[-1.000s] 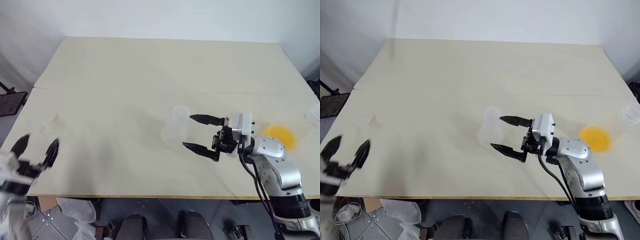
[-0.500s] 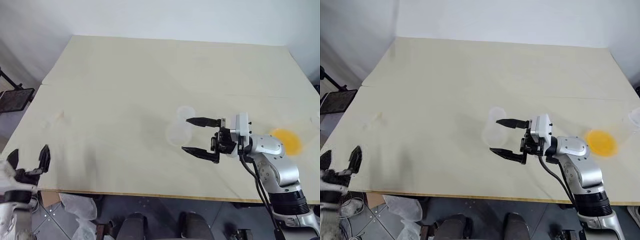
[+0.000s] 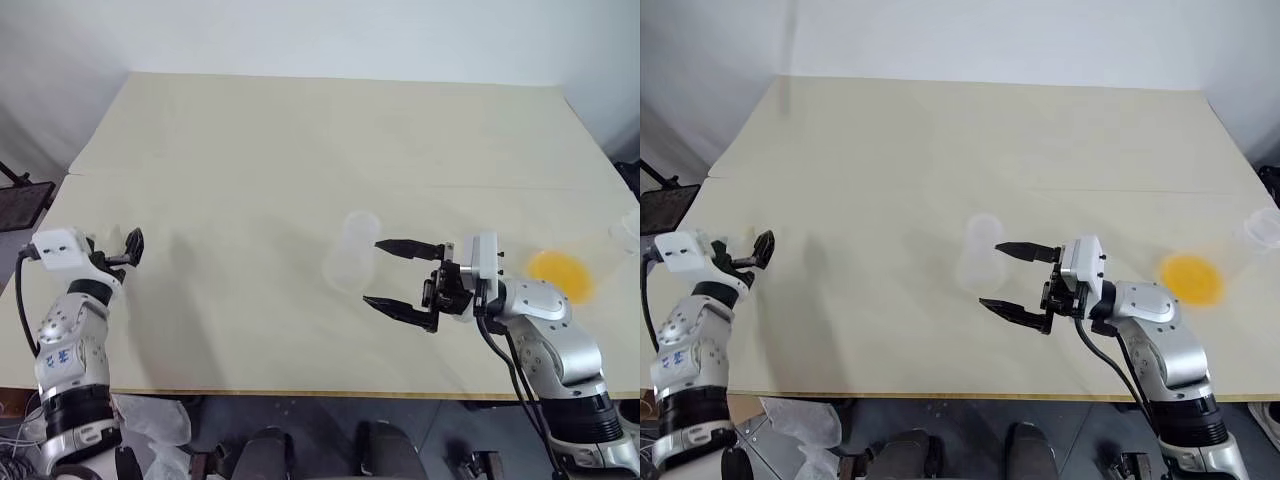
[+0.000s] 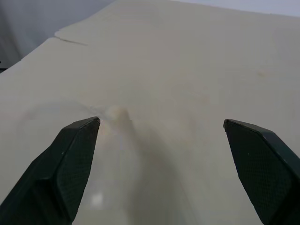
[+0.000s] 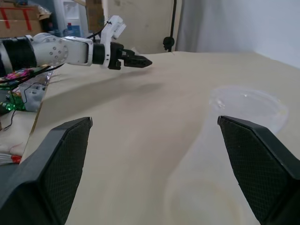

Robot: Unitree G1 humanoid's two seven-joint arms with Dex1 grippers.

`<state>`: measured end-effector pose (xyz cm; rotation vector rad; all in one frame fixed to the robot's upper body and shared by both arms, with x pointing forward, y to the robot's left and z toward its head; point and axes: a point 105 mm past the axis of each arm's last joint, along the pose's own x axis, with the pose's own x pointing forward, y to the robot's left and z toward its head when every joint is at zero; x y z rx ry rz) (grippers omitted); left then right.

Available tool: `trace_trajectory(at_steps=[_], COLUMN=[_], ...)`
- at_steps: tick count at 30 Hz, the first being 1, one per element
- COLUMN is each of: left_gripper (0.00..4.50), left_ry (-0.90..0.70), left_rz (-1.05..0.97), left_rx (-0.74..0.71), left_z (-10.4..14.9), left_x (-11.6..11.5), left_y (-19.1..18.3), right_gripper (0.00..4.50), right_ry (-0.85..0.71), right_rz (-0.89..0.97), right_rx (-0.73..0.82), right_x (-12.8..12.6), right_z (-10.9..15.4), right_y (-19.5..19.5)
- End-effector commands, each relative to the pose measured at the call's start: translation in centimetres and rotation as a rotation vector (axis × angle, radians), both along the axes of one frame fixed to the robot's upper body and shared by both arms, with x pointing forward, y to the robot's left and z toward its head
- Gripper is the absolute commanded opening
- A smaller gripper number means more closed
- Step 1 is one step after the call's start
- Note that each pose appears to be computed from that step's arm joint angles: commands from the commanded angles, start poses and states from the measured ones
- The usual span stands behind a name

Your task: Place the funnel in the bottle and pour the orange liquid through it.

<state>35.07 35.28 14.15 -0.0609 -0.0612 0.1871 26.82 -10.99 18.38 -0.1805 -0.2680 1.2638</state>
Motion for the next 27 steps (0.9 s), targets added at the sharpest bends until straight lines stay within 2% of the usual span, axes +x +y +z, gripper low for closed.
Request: trace_trajectory(at_steps=[1, 4, 9, 16, 21, 24, 27], left_gripper=[4.49, 3.92, 2.32, 0.05, 0.02, 0.02, 0.02], left_ry=[0.02, 0.033, 0.04, 0.0, -0.102, -0.214, -0.329], left_rz=[0.046, 0.058, 0.063, 0.059, -0.027, -0.167, -0.417], left_rx=[0.036, 0.043, 0.035, 0.061, 0.084, 0.146, 0.245], left_z=[0.1, -0.2, -0.7, -0.1, 1.3, 3.6, 7.1], left_x=[0.0, -0.1, -0.4, -0.6, -0.8, -1.0, -1.2], left_y=[1.1, 1.3, 1.7, 2.0, 1.1, -0.9, -4.9], right_gripper=[4.5, 4.5, 4.5, 4.5, 4.5, 4.5, 4.5], right_ry=[-0.062, -0.061, -0.059, -0.068, -0.074, -0.089, -0.107], right_rz=[-0.02, -0.031, -0.046, -0.065, -0.089, -0.13, -0.212], right_rx=[0.015, 0.022, 0.03, 0.037, 0.04, 0.057, 0.105], right_x=[-0.5, -0.5, -0.5, -0.4, -0.5, -0.7, -0.8], right_z=[1.2, 1.1, 1.0, 0.9, 0.9, 1.2, 2.0], right_y=[-0.2, -0.3, -0.4, -0.5, -0.9, -1.6, -2.9])
